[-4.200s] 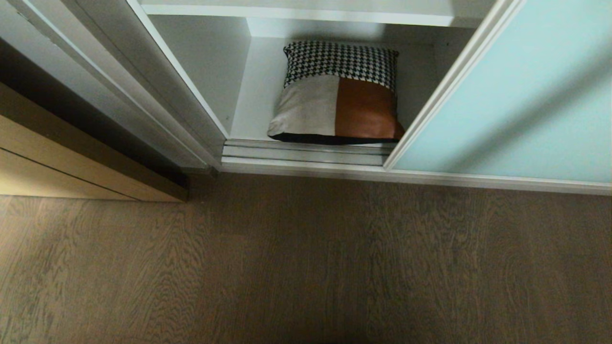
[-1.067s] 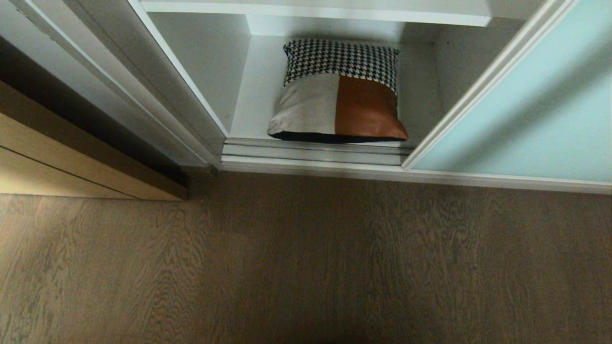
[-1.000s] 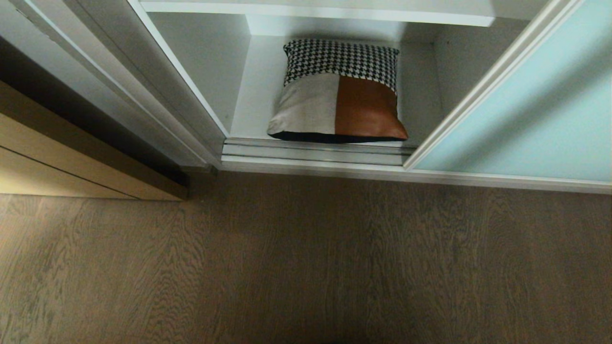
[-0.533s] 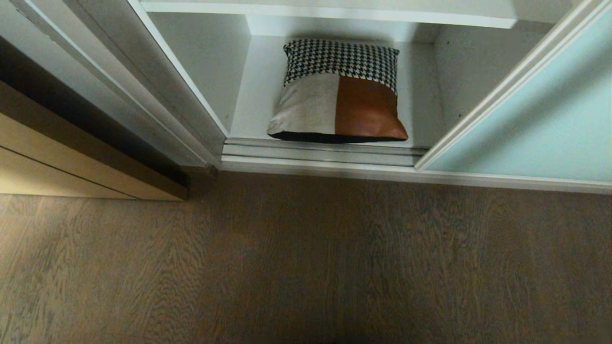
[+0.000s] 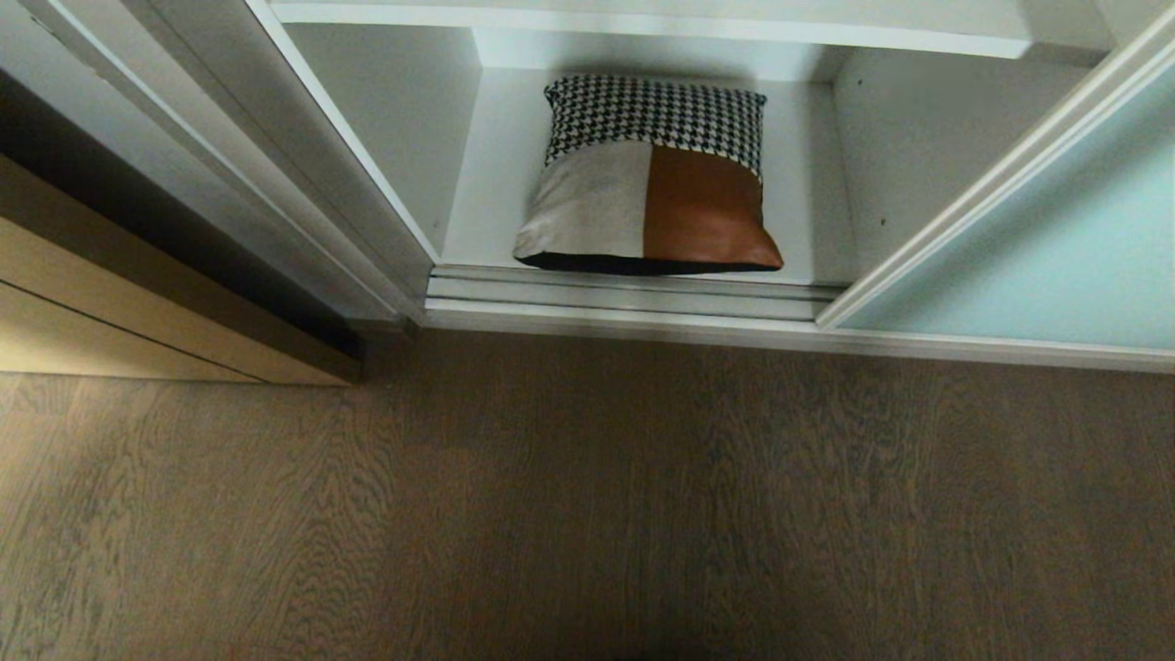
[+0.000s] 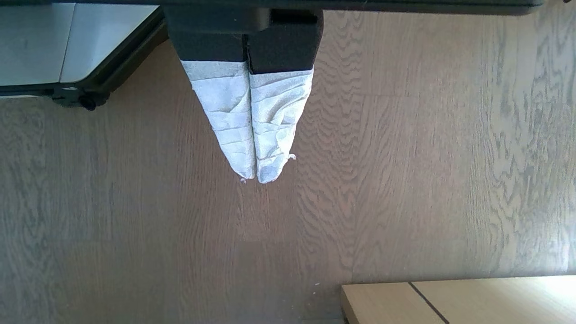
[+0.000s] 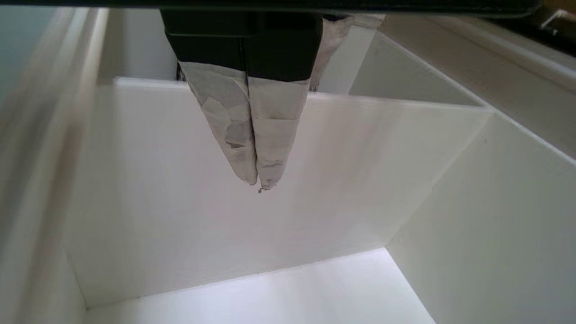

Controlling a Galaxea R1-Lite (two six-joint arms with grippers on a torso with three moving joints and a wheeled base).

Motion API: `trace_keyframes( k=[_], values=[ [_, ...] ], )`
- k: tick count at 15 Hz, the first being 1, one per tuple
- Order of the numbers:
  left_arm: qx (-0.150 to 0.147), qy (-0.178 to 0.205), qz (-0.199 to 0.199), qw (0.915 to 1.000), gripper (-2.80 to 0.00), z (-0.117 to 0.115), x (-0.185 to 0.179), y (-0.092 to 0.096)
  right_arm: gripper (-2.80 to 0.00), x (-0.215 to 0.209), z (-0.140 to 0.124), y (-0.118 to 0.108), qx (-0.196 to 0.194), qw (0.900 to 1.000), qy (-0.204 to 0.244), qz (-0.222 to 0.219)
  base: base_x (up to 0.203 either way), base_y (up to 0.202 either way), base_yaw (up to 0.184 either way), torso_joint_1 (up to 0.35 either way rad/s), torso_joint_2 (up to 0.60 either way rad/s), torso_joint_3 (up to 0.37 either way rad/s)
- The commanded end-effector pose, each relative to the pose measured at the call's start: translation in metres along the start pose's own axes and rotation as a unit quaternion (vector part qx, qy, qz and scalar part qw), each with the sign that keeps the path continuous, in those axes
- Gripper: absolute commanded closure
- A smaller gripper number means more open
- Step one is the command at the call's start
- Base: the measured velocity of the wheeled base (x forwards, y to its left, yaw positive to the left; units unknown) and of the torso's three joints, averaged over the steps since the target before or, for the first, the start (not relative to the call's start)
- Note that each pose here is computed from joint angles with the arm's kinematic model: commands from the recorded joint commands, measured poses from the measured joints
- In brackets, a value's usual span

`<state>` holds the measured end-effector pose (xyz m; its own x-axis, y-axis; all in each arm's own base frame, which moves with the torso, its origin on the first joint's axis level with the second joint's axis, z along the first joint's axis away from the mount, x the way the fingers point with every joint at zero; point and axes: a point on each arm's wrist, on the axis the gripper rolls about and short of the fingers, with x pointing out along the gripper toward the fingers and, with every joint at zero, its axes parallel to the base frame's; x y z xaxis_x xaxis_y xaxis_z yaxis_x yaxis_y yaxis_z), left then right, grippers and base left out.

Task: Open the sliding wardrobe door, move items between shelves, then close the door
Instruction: Open the door

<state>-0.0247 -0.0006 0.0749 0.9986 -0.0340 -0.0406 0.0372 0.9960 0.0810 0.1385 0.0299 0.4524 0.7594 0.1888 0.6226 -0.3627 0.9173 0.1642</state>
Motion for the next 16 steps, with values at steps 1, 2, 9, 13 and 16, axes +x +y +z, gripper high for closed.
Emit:
trace_keyframes(
  k=[1, 2, 9, 13, 16],
  values=[
    [0.0, 0.001, 0.0, 1.0, 0.0, 0.0, 0.0, 0.0, 0.0, -0.012, 0.005, 0.004, 0.005, 1.0, 0.019, 0.013, 0.0, 0.0, 0.0, 0.0, 0.0, 0.0],
    [0.0, 0.001, 0.0, 1.0, 0.0, 0.0, 0.0, 0.0, 0.0, -0.018, 0.004, 0.004, 0.007, 0.999, 0.034, 0.023, 0.0, 0.0, 0.0, 0.0, 0.0, 0.0],
    [0.0, 0.001, 0.0, 1.0, 0.0, 0.0, 0.0, 0.0, 0.0, -0.114, -0.038, -0.003, 0.004, 0.989, 0.147, 0.021, 0.0, 0.0, 0.0, 0.0, 0.0, 0.0],
    [0.0, 0.001, 0.0, 1.0, 0.0, 0.0, 0.0, 0.0, 0.0, -0.197, -0.072, -0.011, -0.027, 0.982, 0.186, -0.009, 0.0, 0.0, 0.0, 0.0, 0.0, 0.0],
    [0.0, 0.001, 0.0, 1.0, 0.0, 0.0, 0.0, 0.0, 0.0, -0.235, -0.086, -0.013, -0.067, 0.978, 0.194, -0.029, 0.0, 0.0, 0.0, 0.0, 0.0, 0.0]
  ],
)
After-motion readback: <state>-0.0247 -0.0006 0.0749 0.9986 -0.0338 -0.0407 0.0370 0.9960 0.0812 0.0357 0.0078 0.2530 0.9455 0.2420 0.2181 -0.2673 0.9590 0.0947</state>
